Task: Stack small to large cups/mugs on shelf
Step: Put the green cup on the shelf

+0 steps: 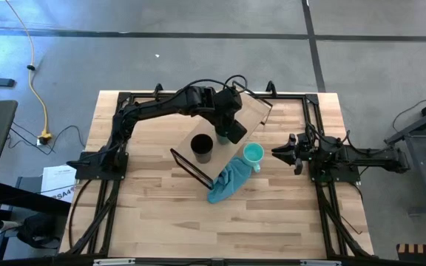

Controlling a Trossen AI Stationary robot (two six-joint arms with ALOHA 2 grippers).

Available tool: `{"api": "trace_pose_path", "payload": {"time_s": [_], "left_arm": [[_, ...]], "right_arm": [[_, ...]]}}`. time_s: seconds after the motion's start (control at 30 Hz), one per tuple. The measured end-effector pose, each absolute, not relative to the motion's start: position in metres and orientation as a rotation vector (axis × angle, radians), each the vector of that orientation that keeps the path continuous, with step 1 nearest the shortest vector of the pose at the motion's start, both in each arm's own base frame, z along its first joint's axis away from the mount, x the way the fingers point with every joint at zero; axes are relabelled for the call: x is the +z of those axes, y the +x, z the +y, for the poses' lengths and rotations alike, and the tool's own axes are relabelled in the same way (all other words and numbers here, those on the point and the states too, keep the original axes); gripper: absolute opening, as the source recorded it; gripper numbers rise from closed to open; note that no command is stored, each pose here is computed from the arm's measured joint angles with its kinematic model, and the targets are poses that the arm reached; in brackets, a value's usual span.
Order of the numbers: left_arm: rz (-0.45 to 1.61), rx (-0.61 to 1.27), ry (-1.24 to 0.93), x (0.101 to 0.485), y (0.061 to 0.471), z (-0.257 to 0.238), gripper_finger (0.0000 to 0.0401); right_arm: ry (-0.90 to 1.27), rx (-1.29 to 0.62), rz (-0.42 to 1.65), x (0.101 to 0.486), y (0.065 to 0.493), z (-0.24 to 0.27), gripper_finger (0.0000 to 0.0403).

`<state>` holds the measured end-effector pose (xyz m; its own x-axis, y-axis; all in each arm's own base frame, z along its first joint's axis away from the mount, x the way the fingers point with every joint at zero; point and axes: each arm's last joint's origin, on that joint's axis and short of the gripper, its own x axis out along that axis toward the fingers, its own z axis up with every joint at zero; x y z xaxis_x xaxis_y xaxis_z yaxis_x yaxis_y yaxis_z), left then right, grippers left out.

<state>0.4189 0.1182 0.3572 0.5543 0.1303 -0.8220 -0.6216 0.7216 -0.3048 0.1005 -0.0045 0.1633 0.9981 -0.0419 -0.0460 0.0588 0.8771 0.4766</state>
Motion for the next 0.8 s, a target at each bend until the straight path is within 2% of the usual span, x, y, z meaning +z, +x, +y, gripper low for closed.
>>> {"api": "trace_pose_path", "payload": {"time_s": [0.8], "left_arm": [[0.853,0.493,-0.608,0.3585,0.4181,0.1277,0.0129]], "right_arm": [[0.52,-0.053,0.034,0.1633,0.1005,-0.0045,0.0089]]}}
